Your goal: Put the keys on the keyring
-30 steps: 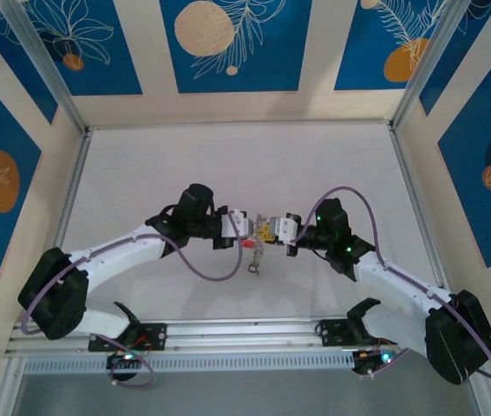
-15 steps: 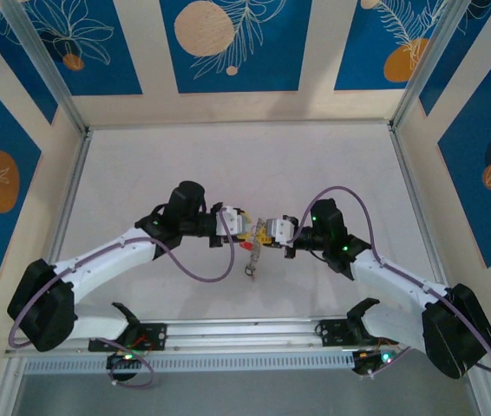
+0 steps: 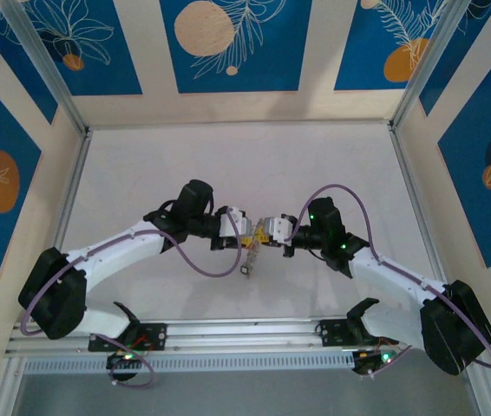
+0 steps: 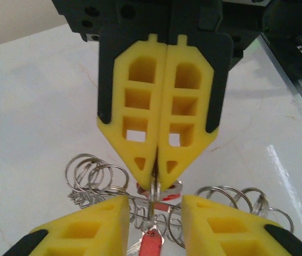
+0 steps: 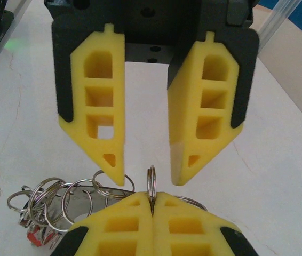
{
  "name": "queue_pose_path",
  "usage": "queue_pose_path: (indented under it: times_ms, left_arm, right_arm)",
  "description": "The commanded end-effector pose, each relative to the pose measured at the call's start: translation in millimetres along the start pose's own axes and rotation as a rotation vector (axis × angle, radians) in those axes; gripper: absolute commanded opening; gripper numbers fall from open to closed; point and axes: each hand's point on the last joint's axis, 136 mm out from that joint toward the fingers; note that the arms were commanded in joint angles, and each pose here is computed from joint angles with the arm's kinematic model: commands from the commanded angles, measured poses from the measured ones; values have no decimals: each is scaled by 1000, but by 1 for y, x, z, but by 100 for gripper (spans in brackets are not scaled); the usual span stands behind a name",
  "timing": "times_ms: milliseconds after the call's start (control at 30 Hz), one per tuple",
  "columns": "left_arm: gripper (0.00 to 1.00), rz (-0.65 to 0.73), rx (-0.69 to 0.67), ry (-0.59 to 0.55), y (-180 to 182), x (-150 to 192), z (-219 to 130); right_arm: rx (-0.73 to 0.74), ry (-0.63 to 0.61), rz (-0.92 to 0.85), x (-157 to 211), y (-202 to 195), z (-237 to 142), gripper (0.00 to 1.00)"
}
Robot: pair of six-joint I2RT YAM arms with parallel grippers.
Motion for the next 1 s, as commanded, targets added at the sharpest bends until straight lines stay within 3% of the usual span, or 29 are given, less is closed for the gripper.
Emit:
queue_pose_path:
  times_ms: [0, 200, 467, 633, 700, 833, 967]
  left_arm:
    - [31, 15, 20, -13, -1, -8, -5]
    - [21, -7, -18, -12, 9, -9, -3]
    - [18, -2, -8, -12, 8, -9, 5]
    - [0, 7, -11, -16, 8, -12, 8]
    - [0, 12, -19, -21, 9, -14, 7]
    - [0, 21, -6, -52, 6, -22, 3]
    - [0, 46, -5, -84, 4, -31, -3]
  right_arm:
    - [13, -44, -45, -21, -7, -2, 0]
    - [-6, -63, -56, -24, -3, 0, 0]
    - [-9, -58, -56, -24, -2, 2, 0]
    - [-9, -51, -52, -20, -1, 3, 0]
    - [5, -39, -47, -16, -3, 4, 0]
    - [36, -37, -10, -10, -8, 0, 19]
    - [30, -32, 18, -5, -8, -5, 23]
Point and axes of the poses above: each hand's point on the last joint's axis, 136 mm out from that joint toward the fingers, its own z axis out along the fingers, its own y axis along the line the jaws close on, x = y × z, and after that the axes turned 6 degrees about z, right-handed
